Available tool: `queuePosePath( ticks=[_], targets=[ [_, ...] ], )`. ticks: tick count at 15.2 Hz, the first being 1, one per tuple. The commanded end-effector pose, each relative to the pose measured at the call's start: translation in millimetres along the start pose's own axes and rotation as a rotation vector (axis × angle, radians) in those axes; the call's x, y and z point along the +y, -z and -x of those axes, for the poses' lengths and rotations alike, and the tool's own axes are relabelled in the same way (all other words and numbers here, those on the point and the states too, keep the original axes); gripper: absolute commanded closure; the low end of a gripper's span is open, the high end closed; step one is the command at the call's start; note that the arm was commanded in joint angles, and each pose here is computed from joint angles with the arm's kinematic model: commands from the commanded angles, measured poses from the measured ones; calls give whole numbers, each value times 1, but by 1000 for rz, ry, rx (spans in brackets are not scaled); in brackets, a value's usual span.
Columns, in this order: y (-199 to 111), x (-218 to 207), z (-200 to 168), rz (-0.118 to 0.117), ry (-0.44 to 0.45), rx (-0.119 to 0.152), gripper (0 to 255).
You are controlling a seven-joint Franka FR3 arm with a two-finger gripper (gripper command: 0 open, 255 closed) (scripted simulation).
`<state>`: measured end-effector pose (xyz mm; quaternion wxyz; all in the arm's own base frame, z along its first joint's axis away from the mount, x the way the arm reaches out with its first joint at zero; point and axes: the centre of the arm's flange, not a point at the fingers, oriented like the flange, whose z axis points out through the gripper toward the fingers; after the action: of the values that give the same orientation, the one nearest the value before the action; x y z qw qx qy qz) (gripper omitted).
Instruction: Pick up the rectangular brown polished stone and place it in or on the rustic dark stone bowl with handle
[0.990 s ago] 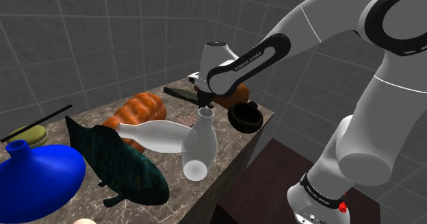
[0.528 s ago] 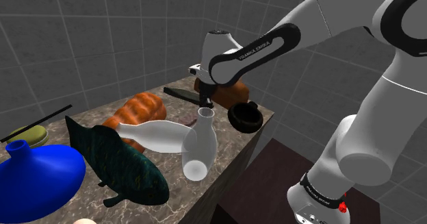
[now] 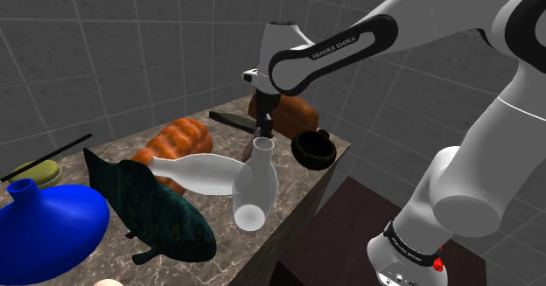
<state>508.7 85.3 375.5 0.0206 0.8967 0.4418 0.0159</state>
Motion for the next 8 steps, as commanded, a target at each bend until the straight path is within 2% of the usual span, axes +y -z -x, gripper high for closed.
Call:
queuePosePath(
  ticks=[1,8],
  targets=[
    [12,0,1,0,0,0,255],
    [48,2,1,0,0,0,255]
  ],
)
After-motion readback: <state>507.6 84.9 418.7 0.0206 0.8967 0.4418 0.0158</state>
